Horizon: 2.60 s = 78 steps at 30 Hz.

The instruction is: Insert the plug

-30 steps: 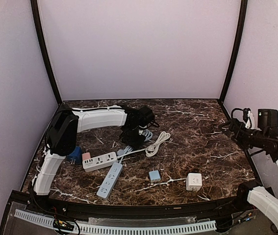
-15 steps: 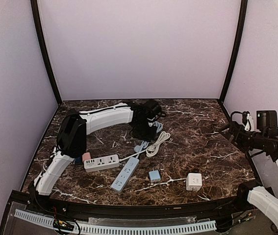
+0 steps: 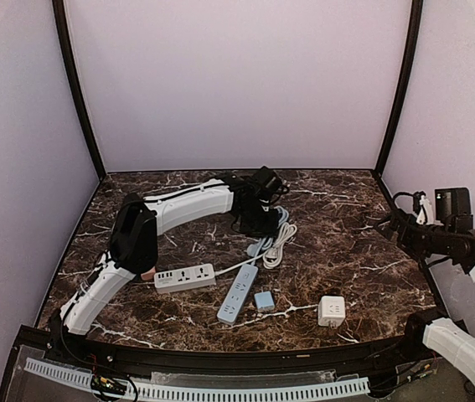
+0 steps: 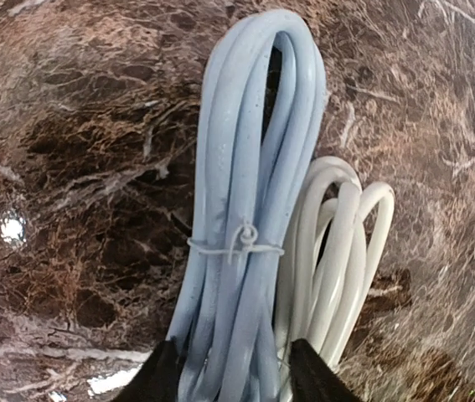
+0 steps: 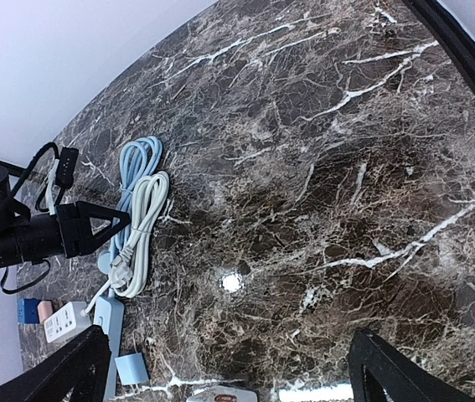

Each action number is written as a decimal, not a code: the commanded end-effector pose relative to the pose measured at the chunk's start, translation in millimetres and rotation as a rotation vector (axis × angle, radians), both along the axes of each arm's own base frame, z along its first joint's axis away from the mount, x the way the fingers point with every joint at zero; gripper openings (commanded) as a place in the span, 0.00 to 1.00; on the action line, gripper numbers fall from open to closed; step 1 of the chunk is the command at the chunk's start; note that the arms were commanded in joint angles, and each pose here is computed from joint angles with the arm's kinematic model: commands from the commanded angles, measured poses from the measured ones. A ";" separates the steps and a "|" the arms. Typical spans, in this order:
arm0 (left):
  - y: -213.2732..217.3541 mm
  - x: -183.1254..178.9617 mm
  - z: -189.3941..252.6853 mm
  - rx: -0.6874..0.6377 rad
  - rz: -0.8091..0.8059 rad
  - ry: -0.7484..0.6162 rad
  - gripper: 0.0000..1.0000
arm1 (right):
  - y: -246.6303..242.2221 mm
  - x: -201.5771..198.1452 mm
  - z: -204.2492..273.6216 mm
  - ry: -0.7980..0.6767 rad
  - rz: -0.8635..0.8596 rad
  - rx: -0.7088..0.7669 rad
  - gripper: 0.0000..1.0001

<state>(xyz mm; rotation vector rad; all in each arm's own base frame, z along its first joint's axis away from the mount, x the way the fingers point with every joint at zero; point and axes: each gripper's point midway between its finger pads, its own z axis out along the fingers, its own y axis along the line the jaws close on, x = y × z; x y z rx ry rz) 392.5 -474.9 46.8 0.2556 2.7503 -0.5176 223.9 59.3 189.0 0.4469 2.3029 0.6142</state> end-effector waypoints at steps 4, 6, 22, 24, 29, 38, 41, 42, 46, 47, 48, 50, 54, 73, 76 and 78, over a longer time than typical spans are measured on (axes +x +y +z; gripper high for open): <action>26.7 -7.3 28.4 0.093 -0.042 -0.059 0.74 | -6.6 -1.3 -6.7 -0.014 -0.025 -0.028 0.99; 34.3 -9.2 41.4 0.110 -0.053 -0.080 0.80 | -7.0 0.5 -3.8 -0.024 -0.025 -0.030 0.99; 146.5 -52.8 133.7 0.329 -0.024 -0.206 0.99 | -13.2 13.3 18.9 -0.101 -0.075 -0.031 0.99; 161.3 -62.4 142.0 0.338 -0.017 -0.210 0.99 | -8.6 13.4 19.0 -0.094 -0.064 -0.003 0.99; 199.0 -87.5 157.1 0.347 0.011 -0.229 0.99 | 4.6 11.4 25.6 -0.055 -0.047 0.068 0.99; 246.6 -141.7 153.9 0.285 -0.008 -0.197 0.99 | 37.8 -1.7 35.6 0.058 -0.055 0.150 0.99; 248.5 -152.2 152.6 0.249 -0.027 -0.181 0.99 | 62.3 -0.7 26.6 0.151 0.009 0.105 0.99; 247.4 -154.8 152.2 0.239 -0.033 -0.172 0.99 | 69.1 0.3 26.0 0.180 0.031 0.072 0.99; 252.8 -158.5 155.4 0.241 -0.025 -0.171 0.99 | 85.3 5.4 31.0 0.191 0.063 -0.025 0.99; 254.5 -158.8 156.5 0.242 -0.020 -0.171 0.99 | 92.7 6.7 33.5 0.168 0.083 -0.024 0.99; 255.4 -158.4 157.1 0.245 -0.016 -0.175 0.99 | 100.1 7.4 35.7 0.144 0.103 -0.019 0.99; 258.3 -157.8 158.5 0.253 -0.008 -0.183 0.99 | 114.8 2.7 32.9 0.106 0.147 -0.048 0.99; 266.7 -157.4 161.2 0.270 0.027 -0.197 0.99 | 145.6 -9.4 16.8 0.020 0.243 -0.147 0.99; 248.3 -162.7 161.8 0.171 -0.012 -0.166 0.98 | 254.8 -135.3 -60.6 -0.122 0.629 -0.335 0.99; 243.4 -162.2 161.2 0.173 -0.045 -0.161 0.98 | 278.6 -140.8 -71.7 -0.138 0.653 -0.409 0.98; 241.7 -163.2 160.8 0.163 -0.063 -0.155 0.98 | 293.4 -141.3 -83.3 -0.128 0.665 -0.464 0.99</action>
